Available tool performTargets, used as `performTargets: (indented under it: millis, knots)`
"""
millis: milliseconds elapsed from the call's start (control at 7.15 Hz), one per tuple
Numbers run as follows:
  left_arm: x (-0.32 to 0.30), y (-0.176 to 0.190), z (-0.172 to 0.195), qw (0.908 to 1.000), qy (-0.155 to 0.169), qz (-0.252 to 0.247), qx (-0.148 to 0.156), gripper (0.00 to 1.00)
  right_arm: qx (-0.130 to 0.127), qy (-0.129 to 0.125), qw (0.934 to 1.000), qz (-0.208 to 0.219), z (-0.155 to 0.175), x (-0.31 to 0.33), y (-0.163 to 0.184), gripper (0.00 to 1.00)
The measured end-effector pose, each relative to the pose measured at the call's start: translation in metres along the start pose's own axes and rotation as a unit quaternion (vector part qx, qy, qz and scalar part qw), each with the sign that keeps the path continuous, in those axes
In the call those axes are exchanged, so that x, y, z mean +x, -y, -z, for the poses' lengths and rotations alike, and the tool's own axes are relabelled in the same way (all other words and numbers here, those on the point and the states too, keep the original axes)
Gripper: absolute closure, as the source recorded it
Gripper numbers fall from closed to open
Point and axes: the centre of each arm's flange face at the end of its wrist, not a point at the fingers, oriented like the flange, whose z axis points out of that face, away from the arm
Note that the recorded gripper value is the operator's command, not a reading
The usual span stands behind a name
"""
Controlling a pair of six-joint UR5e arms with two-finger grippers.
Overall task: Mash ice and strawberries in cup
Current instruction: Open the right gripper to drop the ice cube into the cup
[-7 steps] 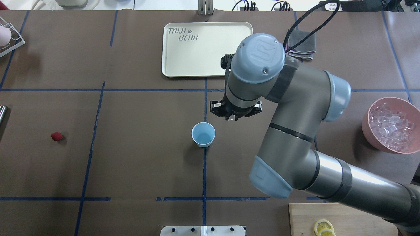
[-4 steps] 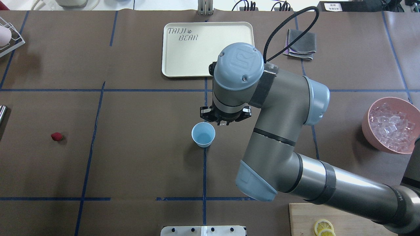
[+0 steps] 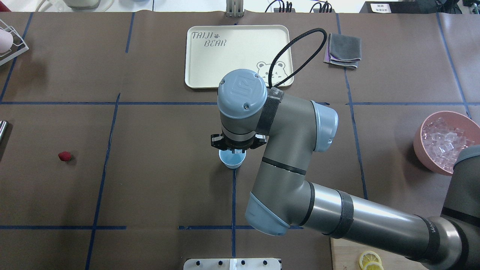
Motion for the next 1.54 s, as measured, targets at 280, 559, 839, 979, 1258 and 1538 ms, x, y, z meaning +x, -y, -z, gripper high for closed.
performTargets:
  millis: [280, 559, 839, 979, 1258, 1538]
  knots:
    - [0.000, 0.000, 0.000, 1.0000, 0.000, 0.000, 0.000, 0.00, 0.005, 0.010, 0.9999, 0.005, 0.001, -0.007, -0.002, 0.97]
    - [0.000, 0.000, 0.000, 1.0000, 0.000, 0.000, 0.000, 0.00, 0.003, 0.008, 0.9999, 0.007, -0.006, -0.010, -0.004, 0.88]
    - [0.000, 0.000, 0.000, 1.0000, 0.000, 0.000, 0.000, 0.00, 0.000, 0.003, 1.0000, 0.006, -0.012, -0.011, -0.003, 0.66]
    - [0.000, 0.000, 0.000, 1.0000, 0.000, 0.000, 0.000, 0.00, 0.000, 0.004, 1.0000, 0.006, -0.011, -0.012, -0.003, 0.60]
    - [0.001, 0.000, 0.001, 1.0000, 0.000, 0.000, 0.000, 0.00, 0.001, 0.006, 1.0000, 0.006, -0.009, -0.014, -0.003, 0.53]
    - [0.000, 0.000, 0.000, 1.0000, 0.000, 0.000, 0.000, 0.00, 0.002, 0.007, 1.0000, 0.007, -0.008, -0.014, -0.004, 0.52]
